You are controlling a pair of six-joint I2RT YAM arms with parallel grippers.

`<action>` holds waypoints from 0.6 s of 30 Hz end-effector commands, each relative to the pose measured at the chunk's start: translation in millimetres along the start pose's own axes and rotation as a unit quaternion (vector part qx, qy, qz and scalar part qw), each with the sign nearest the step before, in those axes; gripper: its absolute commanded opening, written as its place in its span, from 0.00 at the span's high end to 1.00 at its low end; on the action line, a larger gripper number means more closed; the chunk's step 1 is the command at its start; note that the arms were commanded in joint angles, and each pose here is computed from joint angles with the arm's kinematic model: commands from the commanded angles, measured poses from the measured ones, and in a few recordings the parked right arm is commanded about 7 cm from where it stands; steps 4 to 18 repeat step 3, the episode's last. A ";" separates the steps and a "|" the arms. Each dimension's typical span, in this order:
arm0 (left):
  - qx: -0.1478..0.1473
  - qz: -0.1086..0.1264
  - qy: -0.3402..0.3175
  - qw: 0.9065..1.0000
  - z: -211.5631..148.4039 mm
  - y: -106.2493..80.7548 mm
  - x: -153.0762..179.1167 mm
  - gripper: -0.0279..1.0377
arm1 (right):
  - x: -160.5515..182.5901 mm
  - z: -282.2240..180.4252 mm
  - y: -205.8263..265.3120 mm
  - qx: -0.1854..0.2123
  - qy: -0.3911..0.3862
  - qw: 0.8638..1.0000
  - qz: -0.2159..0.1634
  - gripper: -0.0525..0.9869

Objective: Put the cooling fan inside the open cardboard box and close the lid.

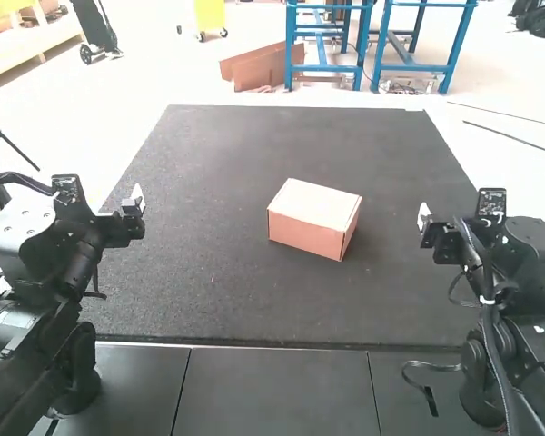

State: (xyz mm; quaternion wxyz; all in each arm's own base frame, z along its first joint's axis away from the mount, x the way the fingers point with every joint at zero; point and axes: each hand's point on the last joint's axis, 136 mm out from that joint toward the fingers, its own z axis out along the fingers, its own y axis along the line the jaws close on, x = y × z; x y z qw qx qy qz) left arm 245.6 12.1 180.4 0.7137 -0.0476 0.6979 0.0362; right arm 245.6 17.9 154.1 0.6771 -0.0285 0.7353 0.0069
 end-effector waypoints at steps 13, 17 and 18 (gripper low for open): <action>-0.026 0.027 0.000 0.999 0.3 13.3 2.2 0.07 | -0.3 -0.3 0.7 -0.002 -0.004 1.000 0.020 0.07; -0.026 0.027 0.000 0.999 0.3 13.3 2.2 0.07 | -0.3 -0.3 0.7 -0.002 -0.004 1.000 0.020 0.07; -0.026 0.027 0.000 0.999 0.3 13.3 2.2 0.07 | -0.3 -0.3 0.7 -0.002 -0.004 1.000 0.020 0.07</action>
